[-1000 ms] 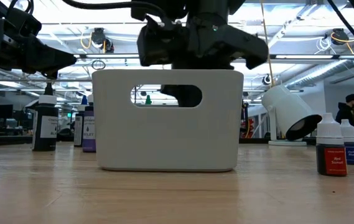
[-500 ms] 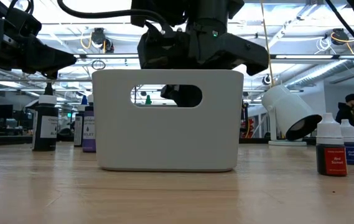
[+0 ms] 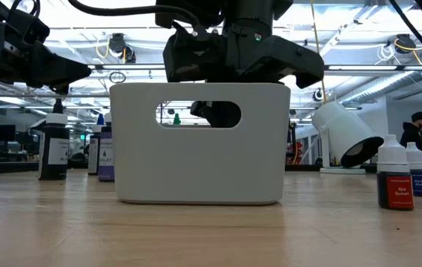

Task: Pick & Place food coloring
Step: Put the small blue food coloring bottle into the white bin, then put the small orange food coloring bottle into the white bin

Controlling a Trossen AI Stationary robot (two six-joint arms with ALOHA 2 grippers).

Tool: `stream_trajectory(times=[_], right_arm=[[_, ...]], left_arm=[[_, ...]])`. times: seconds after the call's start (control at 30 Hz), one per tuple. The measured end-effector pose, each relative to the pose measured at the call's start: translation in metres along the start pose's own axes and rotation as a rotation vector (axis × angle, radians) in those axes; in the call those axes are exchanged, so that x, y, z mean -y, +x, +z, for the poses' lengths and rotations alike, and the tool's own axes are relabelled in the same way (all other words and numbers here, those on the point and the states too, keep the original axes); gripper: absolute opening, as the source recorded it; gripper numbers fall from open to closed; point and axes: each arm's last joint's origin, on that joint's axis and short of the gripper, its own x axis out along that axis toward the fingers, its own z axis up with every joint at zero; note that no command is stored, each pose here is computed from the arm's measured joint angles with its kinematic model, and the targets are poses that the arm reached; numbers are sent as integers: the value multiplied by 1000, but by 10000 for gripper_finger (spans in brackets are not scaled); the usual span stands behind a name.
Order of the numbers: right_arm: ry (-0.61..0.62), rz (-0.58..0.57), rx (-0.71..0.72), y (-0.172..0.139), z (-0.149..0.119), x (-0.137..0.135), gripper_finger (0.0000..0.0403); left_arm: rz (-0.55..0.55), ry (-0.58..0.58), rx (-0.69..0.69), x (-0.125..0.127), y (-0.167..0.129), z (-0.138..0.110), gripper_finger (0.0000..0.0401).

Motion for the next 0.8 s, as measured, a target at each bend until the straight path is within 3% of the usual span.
stream_trajectory(times=[0.37,0.67,0.8], right_arm=[[-3,-3,21,-5,1,-2,127],[16,-15,95,-38,2,-5,128],[97,-15,51,-59,-8,-9,126]], left_arm=[[0,0,0,0,0,0,58],[0,0,0,0,0,0,58],[0,0,1,0,0,0,58]])
